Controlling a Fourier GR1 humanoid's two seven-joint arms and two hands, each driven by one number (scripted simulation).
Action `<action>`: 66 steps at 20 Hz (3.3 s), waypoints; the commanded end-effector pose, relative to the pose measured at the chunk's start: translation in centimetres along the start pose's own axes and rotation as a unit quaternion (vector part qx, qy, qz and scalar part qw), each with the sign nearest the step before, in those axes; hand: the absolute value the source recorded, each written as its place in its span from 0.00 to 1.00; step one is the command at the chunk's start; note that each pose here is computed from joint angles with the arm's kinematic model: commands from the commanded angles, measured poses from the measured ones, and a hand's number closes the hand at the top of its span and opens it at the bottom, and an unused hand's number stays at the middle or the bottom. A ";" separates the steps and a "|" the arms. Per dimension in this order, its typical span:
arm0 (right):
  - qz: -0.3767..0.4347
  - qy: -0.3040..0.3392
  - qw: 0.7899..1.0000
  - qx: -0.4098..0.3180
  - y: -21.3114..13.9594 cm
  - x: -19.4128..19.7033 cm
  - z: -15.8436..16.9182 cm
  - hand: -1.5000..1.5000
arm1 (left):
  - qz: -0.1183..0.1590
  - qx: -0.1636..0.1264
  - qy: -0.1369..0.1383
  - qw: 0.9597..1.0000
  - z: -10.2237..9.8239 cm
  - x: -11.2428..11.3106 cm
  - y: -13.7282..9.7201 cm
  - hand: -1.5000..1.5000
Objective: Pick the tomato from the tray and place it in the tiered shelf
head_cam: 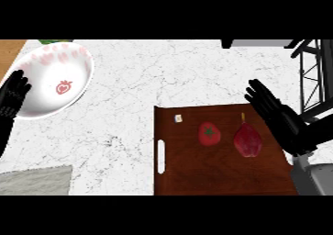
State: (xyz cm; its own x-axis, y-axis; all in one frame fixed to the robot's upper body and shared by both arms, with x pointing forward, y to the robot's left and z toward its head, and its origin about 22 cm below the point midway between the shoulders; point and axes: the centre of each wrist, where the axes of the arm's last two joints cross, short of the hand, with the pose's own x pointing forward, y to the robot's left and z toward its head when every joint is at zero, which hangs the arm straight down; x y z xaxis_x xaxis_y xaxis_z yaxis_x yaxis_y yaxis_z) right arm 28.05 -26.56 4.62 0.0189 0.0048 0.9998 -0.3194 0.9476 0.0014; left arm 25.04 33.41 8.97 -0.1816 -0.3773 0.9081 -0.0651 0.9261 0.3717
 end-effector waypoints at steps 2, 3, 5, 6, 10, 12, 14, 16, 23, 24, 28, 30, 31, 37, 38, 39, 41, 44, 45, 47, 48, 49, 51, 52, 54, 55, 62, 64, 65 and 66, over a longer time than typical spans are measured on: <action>0.014 -0.012 0.998 -0.061 0.6 0.8 -2.1 0.00 | 0.007 -0.015 0.022 1.000 -0.8 -0.8 -3.5 0.50; 0.018 -0.018 0.995 -0.092 -0.9 2.2 -2.4 0.00 | 0.029 -0.030 0.031 0.999 0.1 -1.2 -4.9 0.50; 0.039 -0.021 0.987 -0.152 0.1 3.7 -2.5 0.00 | 0.042 -0.019 0.039 0.998 -1.1 -2.0 -6.9 0.50; 0.046 -0.041 0.982 -0.181 -0.9 5.2 -3.3 0.00 | 0.051 -0.045 0.055 0.996 -1.1 -2.5 -8.3 0.50; 0.196 0.048 0.936 -0.289 -6.6 0.5 1.7 1.00 | 0.062 -0.039 0.070 0.995 0.1 -2.5 -6.9 0.50; 0.176 0.016 0.903 -0.391 -4.7 -1.9 1.5 1.00 | 0.076 -0.050 0.071 0.993 0.0 -2.3 -8.5 0.50; 0.149 -0.013 0.886 -0.439 -1.9 -4.0 1.0 0.00 | 0.083 -0.053 0.077 0.992 0.1 -2.6 -10.2 0.50; 0.130 -0.042 0.869 -0.475 -0.2 -5.7 1.8 0.00 | 0.084 -0.057 0.085 0.991 0.6 -3.5 -11.1 0.50; 0.102 -0.067 0.935 -0.333 2.7 -4.0 2.4 0.00 | 0.078 -0.067 0.083 0.991 -1.4 -4.1 -13.4 0.50; 0.135 -0.034 0.939 -0.313 1.4 -4.6 3.4 0.00 | 0.082 -0.067 0.079 0.991 -1.0 -3.9 -14.3 0.50; 0.195 -0.009 0.940 -0.281 1.7 1.2 2.7 0.00 | 0.078 -0.073 0.078 0.991 -0.5 -2.8 -13.5 0.50; 0.208 0.012 0.942 -0.264 3.4 2.7 2.8 0.00 | 0.078 -0.062 0.077 0.992 -1.4 -3.7 -13.5 0.50; 0.224 0.027 0.939 -0.261 2.8 3.9 2.1 0.00 | 0.080 -0.068 0.077 0.992 -0.6 -4.2 -13.3 0.50; 0.325 0.126 0.919 -0.183 4.3 7.7 1.9 0.00 | 0.084 -0.078 0.084 0.990 -1.0 -3.8 -13.3 0.50; 0.343 0.141 0.914 -0.164 5.7 8.2 1.8 0.00 | 0.081 -0.070 0.079 0.991 -1.8 -2.9 -12.8 0.50; 0.351 0.163 0.910 -0.145 5.9 8.7 2.1 0.00 | 0.078 -0.077 0.082 0.991 -0.9 -3.8 -13.1 0.50; 0.407 0.192 0.884 -0.125 6.7 9.4 1.5 0.00 | 0.080 -0.077 0.079 0.991 -1.5 -2.9 -14.3 0.50; 0.430 0.222 0.865 -0.128 9.3 11.2 0.3 0.00 | 0.076 -0.080 0.069 0.991 -2.0 -2.1 -14.6 0.50; 0.436 0.229 0.861 -0.126 8.7 12.3 0.3 0.00 | 0.085 -0.074 0.077 0.991 -1.5 -2.2 -14.5 0.50; 0.432 0.238 0.861 -0.120 10.4 13.1 1.3 0.00 | 0.079 -0.073 0.077 0.991 -1.6 -2.8 -13.8 0.50; 0.424 0.234 0.866 -0.124 12.0 12.5 1.1 0.00 | 0.079 -0.064 0.081 0.991 -0.9 -3.0 -13.2 0.50; 0.429 0.232 0.865 -0.119 11.6 14.2 0.7 0.00 | 0.090 -0.076 0.079 0.990 -1.2 -2.5 -13.8 0.50; 0.420 0.233 0.868 -0.127 12.2 13.4 0.2 0.00 | 0.077 -0.069 0.074 0.992 -1.2 -3.3 -12.5 0.50; 0.424 0.236 0.866 -0.123 12.3 13.2 -0.4 0.00 | 0.079 -0.070 0.076 0.991 -1.8 -4.3 -13.5 0.50; 0.421 0.227 0.869 -0.128 12.7 11.9 0.1 0.00 | 0.078 -0.073 0.088 0.990 -2.2 -3.6 -13.7 0.50; 0.415 0.222 0.873 -0.128 14.7 11.6 1.1 0.00 | 0.085 -0.068 0.075 0.991 -1.6 -3.3 -13.0 0.50; 0.432 0.224 0.861 -0.150 13.4 12.6 -1.3 0.00 | 0.085 -0.080 0.084 0.990 -2.1 -4.7 -14.5 0.50; 0.430 0.229 0.860 -0.149 16.3 11.0 -0.3 0.00 | 0.078 -0.072 0.071 0.992 -3.5 -2.6 -12.9 0.50; 0.427 0.236 0.860 -0.149 15.2 10.7 -0.9 0.00 | 0.081 -0.071 0.073 0.991 -1.6 -3.3 -13.4 0.50; 0.426 0.237 0.861 -0.148 14.1 12.4 -1.0 0.00 | 0.080 -0.065 0.073 0.992 -1.7 -3.3 -12.9 0.50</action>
State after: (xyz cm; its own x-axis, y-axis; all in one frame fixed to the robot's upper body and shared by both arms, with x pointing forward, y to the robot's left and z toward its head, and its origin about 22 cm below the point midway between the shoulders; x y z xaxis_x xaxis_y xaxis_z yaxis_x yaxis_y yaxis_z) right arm 24.44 -13.08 15.85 0.1805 0.8092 0.5592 -0.1428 0.5840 -0.7991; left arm 28.50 22.48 1.49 -0.0288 -0.2321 0.9723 0.0923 0.9679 0.2338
